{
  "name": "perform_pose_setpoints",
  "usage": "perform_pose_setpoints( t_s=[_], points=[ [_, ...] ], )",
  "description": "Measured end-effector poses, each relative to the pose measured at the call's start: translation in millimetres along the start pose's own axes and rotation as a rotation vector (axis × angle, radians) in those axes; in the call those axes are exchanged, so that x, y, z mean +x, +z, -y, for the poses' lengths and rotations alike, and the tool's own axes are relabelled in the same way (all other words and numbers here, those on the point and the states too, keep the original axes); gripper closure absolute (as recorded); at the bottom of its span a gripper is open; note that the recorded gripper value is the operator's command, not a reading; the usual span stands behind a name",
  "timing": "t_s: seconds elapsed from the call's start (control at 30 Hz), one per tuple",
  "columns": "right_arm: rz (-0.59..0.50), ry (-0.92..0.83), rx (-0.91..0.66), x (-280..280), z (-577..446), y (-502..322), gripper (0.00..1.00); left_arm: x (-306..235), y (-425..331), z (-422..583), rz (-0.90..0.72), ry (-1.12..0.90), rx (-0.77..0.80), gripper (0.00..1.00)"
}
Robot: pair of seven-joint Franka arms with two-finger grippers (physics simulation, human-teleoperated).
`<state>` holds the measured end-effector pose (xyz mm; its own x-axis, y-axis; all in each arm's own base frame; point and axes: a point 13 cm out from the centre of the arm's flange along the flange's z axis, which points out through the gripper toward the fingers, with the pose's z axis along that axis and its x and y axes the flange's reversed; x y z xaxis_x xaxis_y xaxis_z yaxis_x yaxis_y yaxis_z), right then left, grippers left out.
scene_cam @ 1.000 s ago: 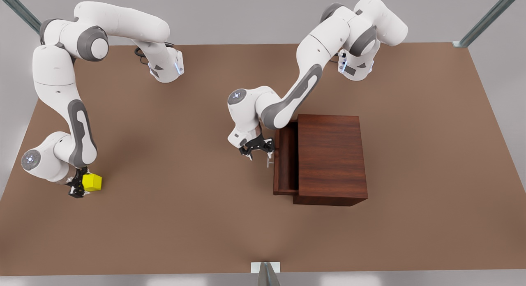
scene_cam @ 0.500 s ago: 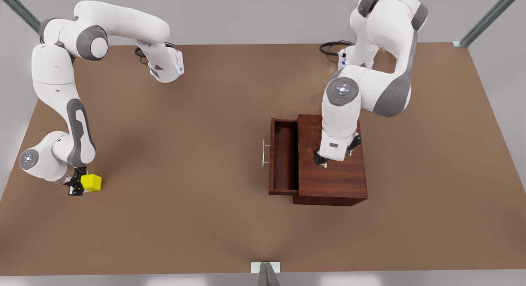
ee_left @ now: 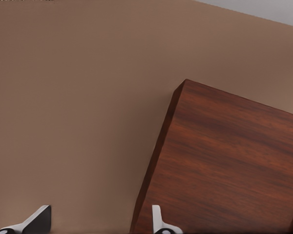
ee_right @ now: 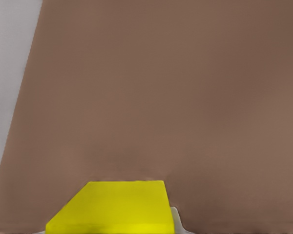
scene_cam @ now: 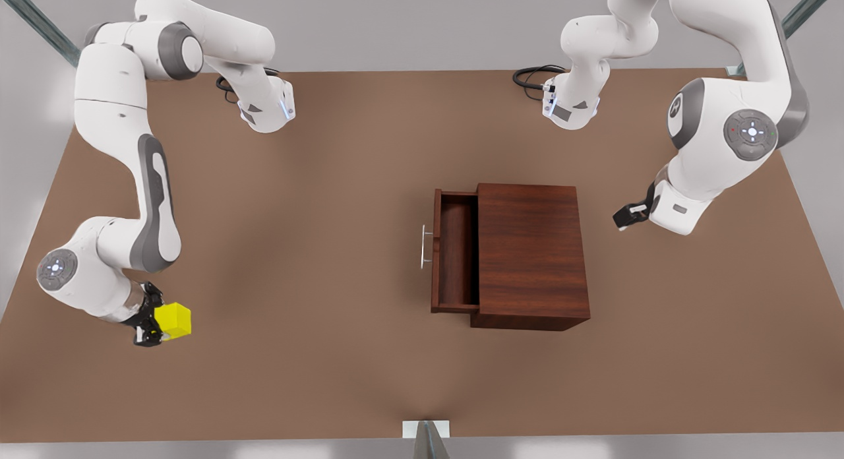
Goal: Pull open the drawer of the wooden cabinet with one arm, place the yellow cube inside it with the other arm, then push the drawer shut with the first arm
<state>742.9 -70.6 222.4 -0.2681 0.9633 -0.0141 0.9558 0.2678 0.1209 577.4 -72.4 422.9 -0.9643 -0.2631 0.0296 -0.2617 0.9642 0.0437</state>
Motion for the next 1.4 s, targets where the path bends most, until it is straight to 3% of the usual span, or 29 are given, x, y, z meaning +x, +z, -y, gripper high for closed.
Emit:
perform_pose_setpoints(
  t_s=[0.13,0.37,0.57,1.03,1.4],
  points=[
    [-0.024,-0.023,0.032,81.6,-32.3,-37.1,0.38,-4.7,2.1,-11.5,-0.003,0.059,0.002,0.00],
    [-0.090,-0.045,0.137,280.8,-34.4,-48.9,0.39,-4.7,3.5,-10.5,-0.002,0.165,-0.002,0.00],
    [-0.159,0.054,0.139,404.4,-34.2,-84.0,0.39,-3.1,1.2,-3.0,0.005,0.236,-0.002,0.00],
    [-0.198,0.324,0.110,608.9,-27.4,-73.7,0.40,-2.6,2.0,-4.6,0.003,0.311,-0.004,0.00],
    [-0.195,0.515,0.106,678.8,-12.9,-40.6,0.40,-2.6,2.1,-4.9,0.002,0.339,-0.006,0.00]
  ],
)
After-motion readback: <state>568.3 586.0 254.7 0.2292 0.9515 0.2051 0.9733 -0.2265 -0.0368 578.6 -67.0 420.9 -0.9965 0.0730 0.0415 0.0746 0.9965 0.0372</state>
